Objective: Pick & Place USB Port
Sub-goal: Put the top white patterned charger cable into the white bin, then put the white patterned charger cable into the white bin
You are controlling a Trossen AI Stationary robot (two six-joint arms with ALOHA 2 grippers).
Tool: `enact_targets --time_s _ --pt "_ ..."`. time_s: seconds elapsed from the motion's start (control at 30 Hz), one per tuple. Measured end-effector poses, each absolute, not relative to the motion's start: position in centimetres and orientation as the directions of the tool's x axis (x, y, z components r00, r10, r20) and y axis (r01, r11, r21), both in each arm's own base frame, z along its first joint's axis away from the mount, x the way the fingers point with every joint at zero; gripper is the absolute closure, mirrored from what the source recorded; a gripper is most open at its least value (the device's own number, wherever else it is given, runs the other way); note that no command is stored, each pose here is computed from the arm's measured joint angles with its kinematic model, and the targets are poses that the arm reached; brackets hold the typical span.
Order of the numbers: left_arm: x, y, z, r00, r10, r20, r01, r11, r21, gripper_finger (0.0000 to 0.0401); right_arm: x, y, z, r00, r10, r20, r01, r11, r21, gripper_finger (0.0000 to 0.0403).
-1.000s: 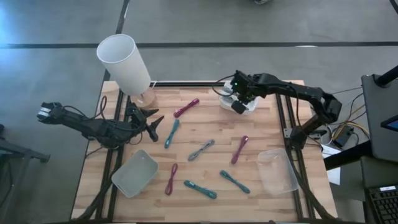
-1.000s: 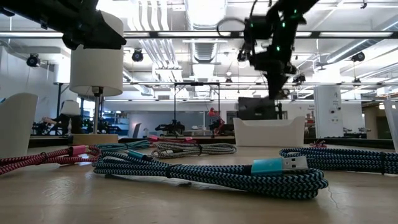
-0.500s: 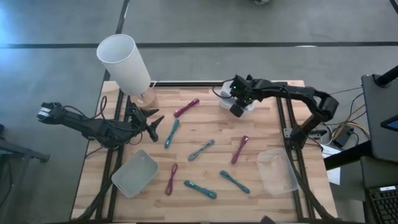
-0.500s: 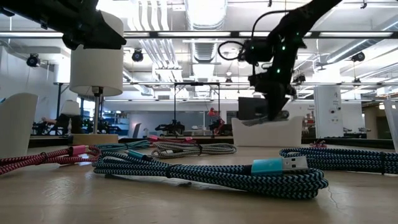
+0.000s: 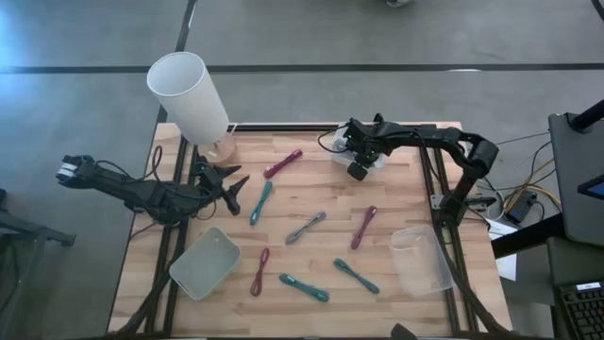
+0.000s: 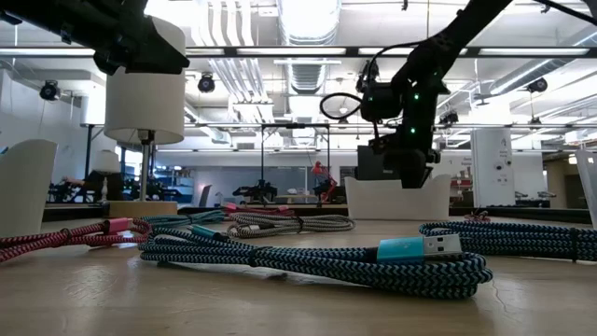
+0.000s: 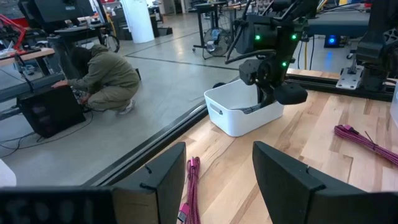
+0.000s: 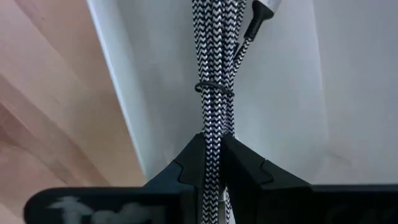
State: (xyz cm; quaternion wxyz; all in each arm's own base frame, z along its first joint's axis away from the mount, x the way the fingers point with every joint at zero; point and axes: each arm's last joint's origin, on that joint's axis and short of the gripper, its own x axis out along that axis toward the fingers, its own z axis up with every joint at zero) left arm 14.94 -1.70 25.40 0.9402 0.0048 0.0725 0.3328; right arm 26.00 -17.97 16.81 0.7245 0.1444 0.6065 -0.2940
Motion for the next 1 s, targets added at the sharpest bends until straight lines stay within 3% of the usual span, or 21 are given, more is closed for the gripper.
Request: enact_targets --time_s 0.27,0.7,1.0 --pt "14.9 -1.7 25.4 0.768 0.626 -0.133 -0.625 0.778 0.058 0.0208 25.9 -18.1 16.9 0.091 -0.252 -0.963 0.602 0.785 -0.148 0.0338" --pt "14.9 -1.7 25.4 0.768 0.626 -0.133 -0.625 0.778 0.058 0.0208 25.9 -18.0 17.1 0.097 -0.255 -0.962 0.597 0.788 -0.148 0.027" --pt "14.9 -1.7 25.4 0.768 0.626 -0.133 -0.625 0.778 0.058 0.0208 26.0 -16.2 20.3 0.195 -0.3 -0.934 0.575 0.806 -0.139 0.0246"
